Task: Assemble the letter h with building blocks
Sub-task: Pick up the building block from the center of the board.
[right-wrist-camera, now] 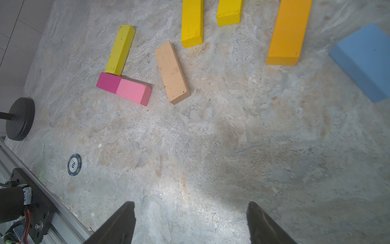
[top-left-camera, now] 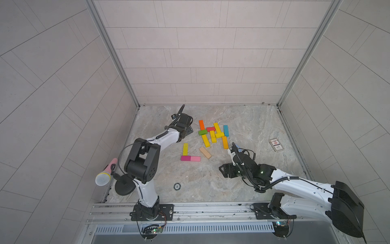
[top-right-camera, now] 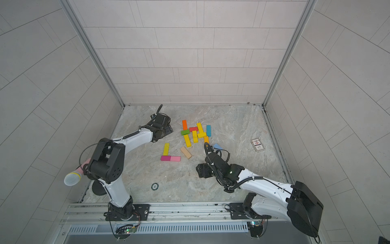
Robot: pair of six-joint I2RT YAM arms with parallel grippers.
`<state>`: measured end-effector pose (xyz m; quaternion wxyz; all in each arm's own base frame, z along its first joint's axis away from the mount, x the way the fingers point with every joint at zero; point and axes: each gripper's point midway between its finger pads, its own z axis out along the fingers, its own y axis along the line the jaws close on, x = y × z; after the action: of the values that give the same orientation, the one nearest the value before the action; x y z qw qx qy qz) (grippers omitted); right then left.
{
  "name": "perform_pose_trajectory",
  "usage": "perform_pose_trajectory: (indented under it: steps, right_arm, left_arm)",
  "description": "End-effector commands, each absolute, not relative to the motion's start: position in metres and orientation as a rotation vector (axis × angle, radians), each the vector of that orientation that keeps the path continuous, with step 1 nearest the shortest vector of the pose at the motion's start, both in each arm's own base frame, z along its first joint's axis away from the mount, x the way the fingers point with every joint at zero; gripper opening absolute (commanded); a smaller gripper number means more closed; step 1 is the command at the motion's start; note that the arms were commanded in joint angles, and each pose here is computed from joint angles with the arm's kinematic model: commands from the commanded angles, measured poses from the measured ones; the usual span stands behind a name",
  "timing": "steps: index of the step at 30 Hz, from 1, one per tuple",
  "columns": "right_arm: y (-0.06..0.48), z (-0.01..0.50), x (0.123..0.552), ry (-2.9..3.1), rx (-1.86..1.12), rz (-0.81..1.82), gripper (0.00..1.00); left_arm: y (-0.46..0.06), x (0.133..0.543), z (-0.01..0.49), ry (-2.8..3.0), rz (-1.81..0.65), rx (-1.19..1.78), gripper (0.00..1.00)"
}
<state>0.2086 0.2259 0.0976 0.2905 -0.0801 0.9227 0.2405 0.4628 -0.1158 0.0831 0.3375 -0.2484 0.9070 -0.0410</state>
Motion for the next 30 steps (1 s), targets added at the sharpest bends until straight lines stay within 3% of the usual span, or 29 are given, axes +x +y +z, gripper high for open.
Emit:
perform_pose_trajectory:
  steps: [1, 11, 15, 24, 30]
  right_arm:
    - [0.225, 0.106, 0.214, 2.410, -0.222, 0.652, 0.85]
    - [0.222, 0.097, 0.217, 2.410, -0.205, 0.671, 0.86]
    - [0.218, 0.092, 0.218, 2.419, -0.185, 0.666, 0.86]
    - [0.208, 0.088, 0.220, 2.425, -0.128, 0.666, 0.86]
    - [0.204, 0.087, 0.221, 2.421, -0.112, 0.668, 0.86]
  left_arm:
    - [-0.102, 0.482, 0.076, 2.367, 0.010, -0.658, 0.81]
    - [-0.086, 0.502, 0.042, 2.444, 0.212, -0.671, 0.81]
    - [-0.081, 0.501, 0.031, 2.484, 0.283, -0.680, 0.76]
    - [-0.086, 0.497, 0.013, 2.559, 0.250, -0.653, 0.55]
    - [-0.084, 0.499, 0.027, 2.559, 0.277, -0.540, 0.32]
